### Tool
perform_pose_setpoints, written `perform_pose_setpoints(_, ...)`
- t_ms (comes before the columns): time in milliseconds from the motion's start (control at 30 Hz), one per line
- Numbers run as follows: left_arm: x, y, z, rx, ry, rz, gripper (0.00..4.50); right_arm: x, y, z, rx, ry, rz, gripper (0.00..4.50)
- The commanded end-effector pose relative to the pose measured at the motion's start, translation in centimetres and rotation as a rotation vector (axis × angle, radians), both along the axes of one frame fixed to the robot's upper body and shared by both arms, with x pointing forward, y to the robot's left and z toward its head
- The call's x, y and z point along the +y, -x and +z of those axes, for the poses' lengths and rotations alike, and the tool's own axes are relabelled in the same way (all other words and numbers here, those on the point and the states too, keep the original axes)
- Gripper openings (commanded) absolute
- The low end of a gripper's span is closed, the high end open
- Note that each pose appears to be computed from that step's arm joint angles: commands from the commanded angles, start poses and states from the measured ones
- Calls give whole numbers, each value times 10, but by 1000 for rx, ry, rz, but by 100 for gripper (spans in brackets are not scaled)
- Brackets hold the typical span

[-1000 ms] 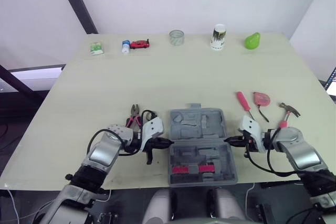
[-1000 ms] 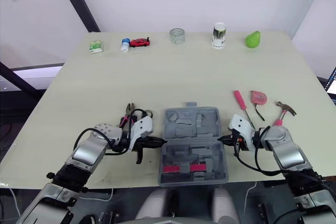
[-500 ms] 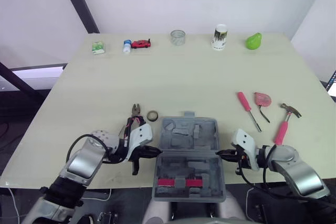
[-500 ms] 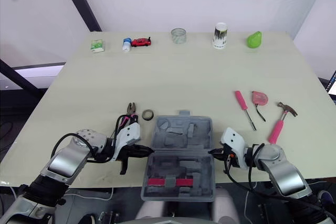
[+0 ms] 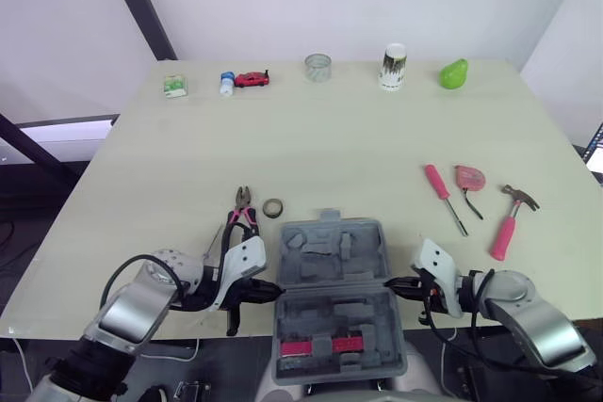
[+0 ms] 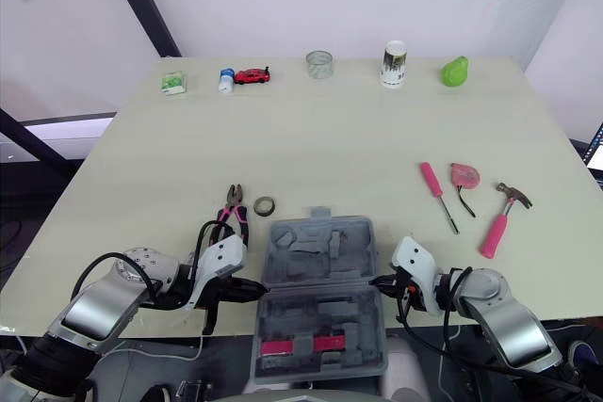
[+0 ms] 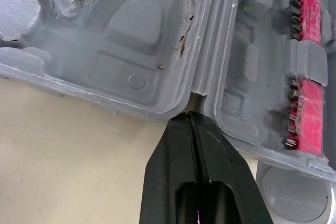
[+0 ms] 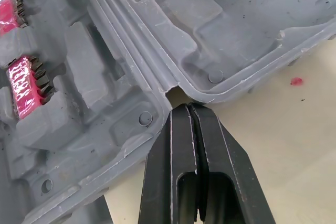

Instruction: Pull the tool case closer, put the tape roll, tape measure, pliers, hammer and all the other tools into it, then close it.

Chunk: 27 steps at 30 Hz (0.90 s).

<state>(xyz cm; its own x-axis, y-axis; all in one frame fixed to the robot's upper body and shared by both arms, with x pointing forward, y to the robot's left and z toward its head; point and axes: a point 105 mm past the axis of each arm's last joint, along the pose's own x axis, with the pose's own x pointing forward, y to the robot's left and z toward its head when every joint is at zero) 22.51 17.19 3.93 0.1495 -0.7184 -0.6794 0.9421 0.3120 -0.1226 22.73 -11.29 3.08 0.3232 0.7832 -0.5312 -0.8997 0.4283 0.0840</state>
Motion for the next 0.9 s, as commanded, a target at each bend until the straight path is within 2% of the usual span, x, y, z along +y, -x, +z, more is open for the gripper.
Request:
perform_pose_setpoints(33, -4, -2, 8, -35, 20, -21, 6, 7, 0, 7, -21, -31, 22, 0)
perform_pose_setpoints(900, -1, -12, 2, -80, 4, 10, 6, 2, -13, 5, -60, -7, -4, 0)
